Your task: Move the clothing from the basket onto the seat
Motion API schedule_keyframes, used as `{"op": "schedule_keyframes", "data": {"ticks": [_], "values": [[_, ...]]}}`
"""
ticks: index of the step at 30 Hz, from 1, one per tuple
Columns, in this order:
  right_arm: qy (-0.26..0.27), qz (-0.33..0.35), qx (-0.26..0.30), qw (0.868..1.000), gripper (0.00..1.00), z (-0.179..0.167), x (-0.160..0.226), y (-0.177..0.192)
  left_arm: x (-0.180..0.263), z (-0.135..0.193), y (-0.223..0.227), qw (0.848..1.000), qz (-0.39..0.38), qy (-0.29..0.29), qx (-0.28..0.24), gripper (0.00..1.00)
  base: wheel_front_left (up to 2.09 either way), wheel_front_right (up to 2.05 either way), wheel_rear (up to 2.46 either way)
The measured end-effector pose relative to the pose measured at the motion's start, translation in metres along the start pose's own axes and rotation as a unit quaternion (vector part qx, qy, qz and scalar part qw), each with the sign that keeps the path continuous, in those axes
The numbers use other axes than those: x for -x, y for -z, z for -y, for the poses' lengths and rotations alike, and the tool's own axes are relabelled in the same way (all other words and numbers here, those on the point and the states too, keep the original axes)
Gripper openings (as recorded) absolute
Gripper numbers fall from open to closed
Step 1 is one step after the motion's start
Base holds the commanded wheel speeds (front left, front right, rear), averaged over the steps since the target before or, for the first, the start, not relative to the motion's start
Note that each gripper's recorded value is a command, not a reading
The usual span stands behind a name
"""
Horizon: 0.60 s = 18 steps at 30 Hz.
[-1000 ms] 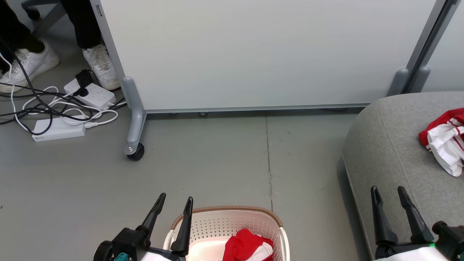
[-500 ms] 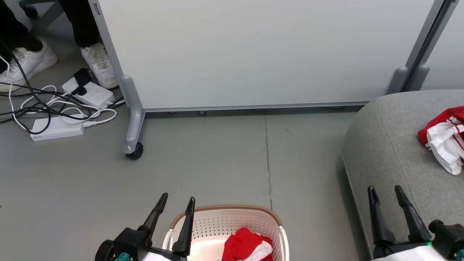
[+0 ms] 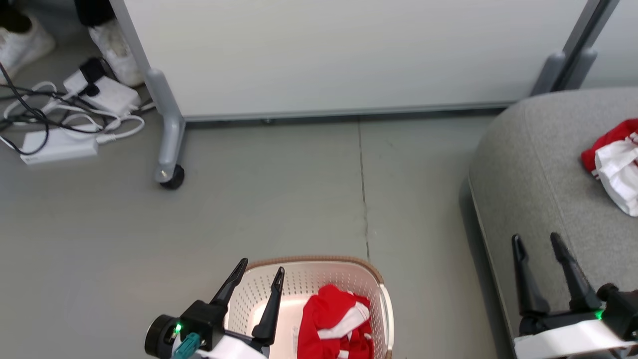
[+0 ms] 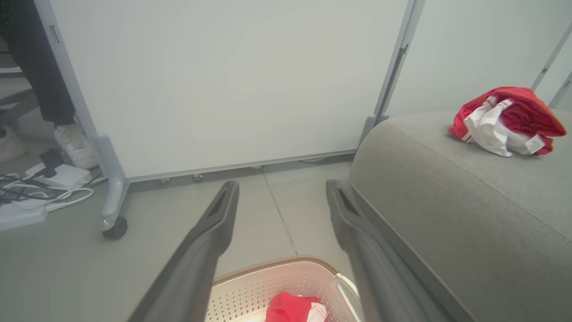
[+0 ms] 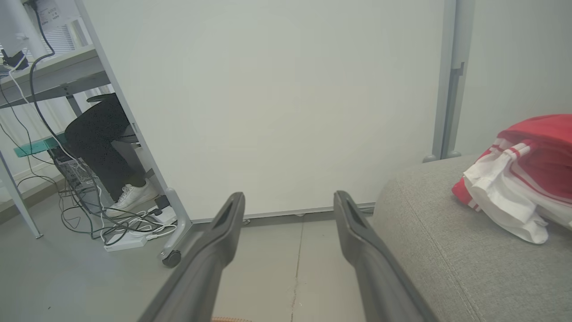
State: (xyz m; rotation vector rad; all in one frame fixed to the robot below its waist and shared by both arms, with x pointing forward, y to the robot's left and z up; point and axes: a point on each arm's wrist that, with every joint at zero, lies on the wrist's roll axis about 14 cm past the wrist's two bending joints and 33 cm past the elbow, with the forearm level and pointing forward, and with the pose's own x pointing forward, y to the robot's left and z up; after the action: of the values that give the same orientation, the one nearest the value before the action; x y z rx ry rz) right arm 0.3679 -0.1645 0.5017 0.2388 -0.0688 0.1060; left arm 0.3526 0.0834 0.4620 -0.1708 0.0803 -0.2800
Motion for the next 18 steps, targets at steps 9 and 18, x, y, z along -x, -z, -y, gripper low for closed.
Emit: {"op": "schedule_keyframes", "data": {"ticks": [9, 18], "values": [[0.050, -0.039, 0.023, 0.998, 1.00, 0.041, -0.023, 0.030, -0.046, 0.007, 0.074, 0.991, -0.116, 0.052, -0.032, 1.00, 0.00, 0.00, 0.00], [0.095, -0.101, 0.029, 0.990, 1.00, 0.076, -0.044, 0.087, -0.070, 0.022, 0.198, 0.938, -0.283, 0.171, -0.104, 1.00, 0.00, 0.00, 0.00]]}}
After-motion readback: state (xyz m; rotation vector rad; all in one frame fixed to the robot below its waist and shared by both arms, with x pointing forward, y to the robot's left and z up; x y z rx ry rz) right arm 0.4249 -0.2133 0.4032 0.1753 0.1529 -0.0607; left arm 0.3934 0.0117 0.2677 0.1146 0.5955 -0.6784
